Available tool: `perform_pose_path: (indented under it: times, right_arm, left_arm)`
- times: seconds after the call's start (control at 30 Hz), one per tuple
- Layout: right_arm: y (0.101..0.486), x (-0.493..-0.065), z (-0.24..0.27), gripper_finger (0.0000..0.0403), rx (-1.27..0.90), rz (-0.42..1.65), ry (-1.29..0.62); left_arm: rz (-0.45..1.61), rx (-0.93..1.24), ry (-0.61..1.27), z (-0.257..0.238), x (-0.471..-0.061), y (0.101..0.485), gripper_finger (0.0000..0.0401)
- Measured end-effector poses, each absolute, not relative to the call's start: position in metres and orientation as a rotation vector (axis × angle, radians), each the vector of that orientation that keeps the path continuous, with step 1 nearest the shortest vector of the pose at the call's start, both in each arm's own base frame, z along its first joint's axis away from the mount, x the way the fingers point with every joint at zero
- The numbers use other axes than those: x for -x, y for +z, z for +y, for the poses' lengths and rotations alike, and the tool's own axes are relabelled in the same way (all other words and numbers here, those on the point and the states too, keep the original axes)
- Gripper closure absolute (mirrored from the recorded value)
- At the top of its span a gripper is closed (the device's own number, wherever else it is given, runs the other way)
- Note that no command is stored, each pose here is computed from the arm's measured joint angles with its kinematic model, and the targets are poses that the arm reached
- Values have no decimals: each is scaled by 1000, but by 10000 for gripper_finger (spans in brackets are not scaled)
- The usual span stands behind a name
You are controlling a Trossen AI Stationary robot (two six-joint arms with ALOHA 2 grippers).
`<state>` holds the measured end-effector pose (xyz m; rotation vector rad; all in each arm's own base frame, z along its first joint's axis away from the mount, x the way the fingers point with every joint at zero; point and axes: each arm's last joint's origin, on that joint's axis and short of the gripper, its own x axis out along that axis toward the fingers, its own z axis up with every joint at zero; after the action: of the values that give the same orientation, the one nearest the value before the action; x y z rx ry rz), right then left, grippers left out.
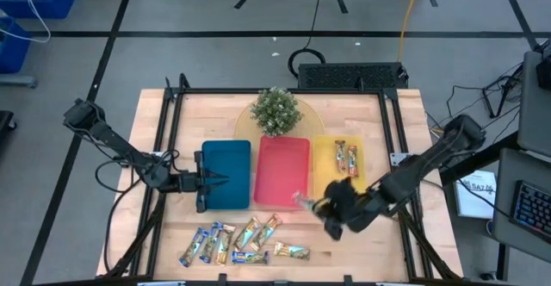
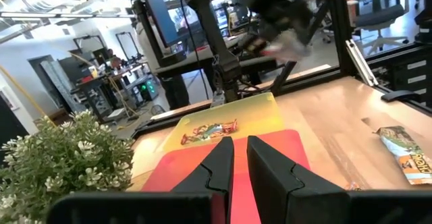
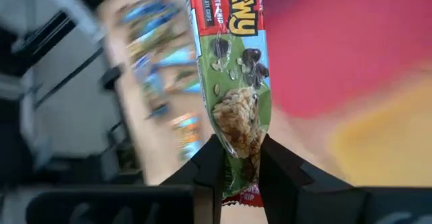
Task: Pick and place Granola Bars by type
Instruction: Put the red granola bar into the yellow bin
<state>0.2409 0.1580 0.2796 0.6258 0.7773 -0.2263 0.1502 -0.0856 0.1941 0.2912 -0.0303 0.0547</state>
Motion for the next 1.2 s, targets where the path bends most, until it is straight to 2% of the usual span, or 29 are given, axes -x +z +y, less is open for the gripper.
perform_pose_path:
  times: [0.13,0.2,0.3,0.4,0.6,0.77,1.0,1.2]
  right_arm:
    - [288,-221,135,343,-675,771,-422]
    - [287,-211,121,344,-669,758,-581]
    - [273,-198,100,344,-724,740,-834]
    - [253,-193,83,344,-769,771,-947]
    - [213,-197,51,344,-966,839,-1029]
    - [186,-201,40,344,-1148,826,-1012]
    - [162,-191,26,344,-1173,777,-1106]
    - [143,-189,21,344,-1234,705,-1071]
  left_arm:
    - [-30,-269,54,-86,-150,194,350]
    - [-31,-251,54,-86,-150,194,350]
    - [-31,-231,54,-86,-150,194,350]
    - [-36,-218,54,-86,-150,195,350]
    - [-44,-207,55,-86,-150,195,350]
    - [-60,-195,58,-85,-150,197,350]
    - [-60,-199,58,-85,-150,197,350]
    - [-60,-207,58,-85,-150,197,350]
